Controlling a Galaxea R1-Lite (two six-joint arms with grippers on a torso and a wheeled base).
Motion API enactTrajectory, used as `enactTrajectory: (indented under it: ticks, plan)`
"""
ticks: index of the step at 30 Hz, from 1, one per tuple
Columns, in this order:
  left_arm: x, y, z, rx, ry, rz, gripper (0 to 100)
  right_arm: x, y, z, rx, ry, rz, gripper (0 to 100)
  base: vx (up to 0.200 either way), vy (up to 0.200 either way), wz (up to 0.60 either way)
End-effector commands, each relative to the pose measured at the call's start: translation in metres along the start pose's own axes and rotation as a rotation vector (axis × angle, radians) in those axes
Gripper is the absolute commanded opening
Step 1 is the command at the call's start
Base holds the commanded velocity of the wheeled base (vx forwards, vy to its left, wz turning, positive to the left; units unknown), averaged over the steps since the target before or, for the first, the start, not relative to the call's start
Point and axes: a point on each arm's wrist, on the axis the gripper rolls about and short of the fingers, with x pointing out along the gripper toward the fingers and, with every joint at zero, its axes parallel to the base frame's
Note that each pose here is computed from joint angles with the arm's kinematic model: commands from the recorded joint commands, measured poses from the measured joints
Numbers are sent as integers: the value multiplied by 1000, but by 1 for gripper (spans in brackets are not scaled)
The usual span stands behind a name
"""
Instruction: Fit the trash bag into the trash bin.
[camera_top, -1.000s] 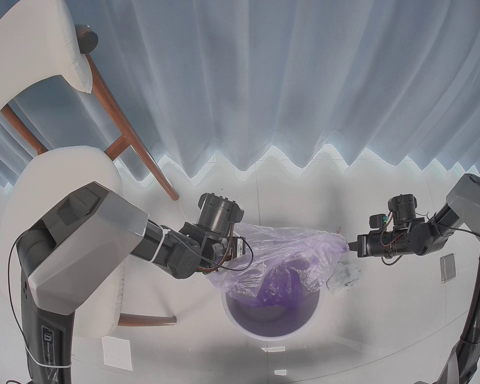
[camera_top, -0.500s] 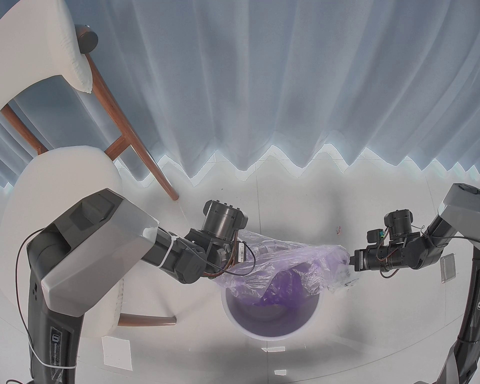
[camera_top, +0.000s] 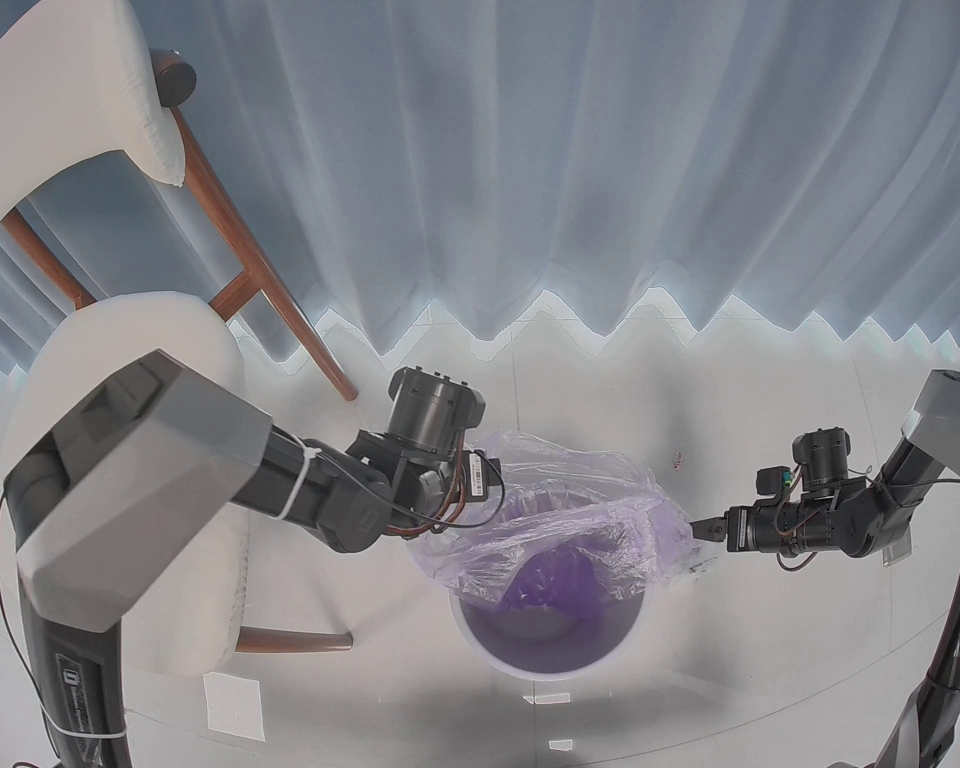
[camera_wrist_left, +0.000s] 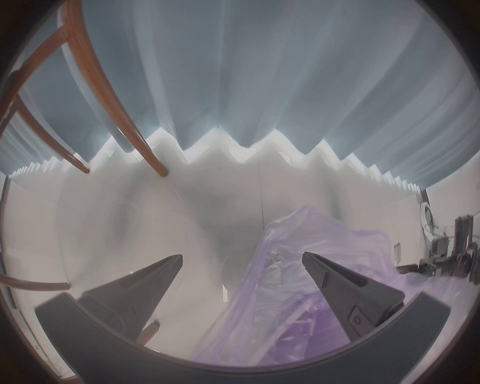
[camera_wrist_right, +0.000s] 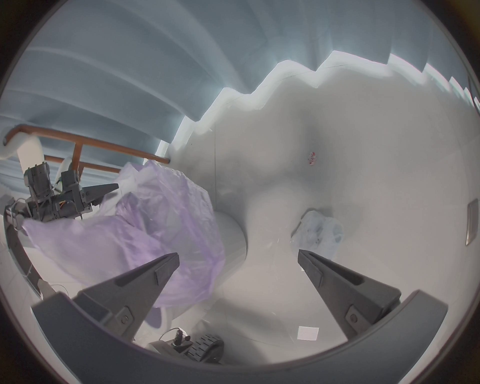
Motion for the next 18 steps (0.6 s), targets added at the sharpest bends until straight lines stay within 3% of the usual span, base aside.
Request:
enactTrajectory:
  ticks: [1,2,6,7,8,12,16,18]
  plan:
    - [-51,12,25,-72,-56,-17,100,-36,16,5,58,-66,4,100,0,0,0]
    - [-52,13,25,-74,-56,-17,100,-37,17,5,68,-67,5,100,0,0,0]
    - [-77,22,31,-161,-74,-22,100,-57,28,13,279,-129,31,100,0,0,0]
    - [-77,22,31,-161,-74,-22,100,-57,28,13,279,-129,31,100,0,0,0]
    - [-89,24,35,-202,-88,-31,100,-68,35,21,392,-180,62,100,0,0,0]
    - [-117,29,42,-241,-120,-59,100,-94,57,24,547,-223,129,100,0,0,0]
    - [-138,34,37,-274,-124,-80,100,-100,71,10,588,-195,144,100,0,0,0]
    - [-160,36,31,-318,-119,-114,100,-105,72,-1,602,-202,101,100,0,0,0]
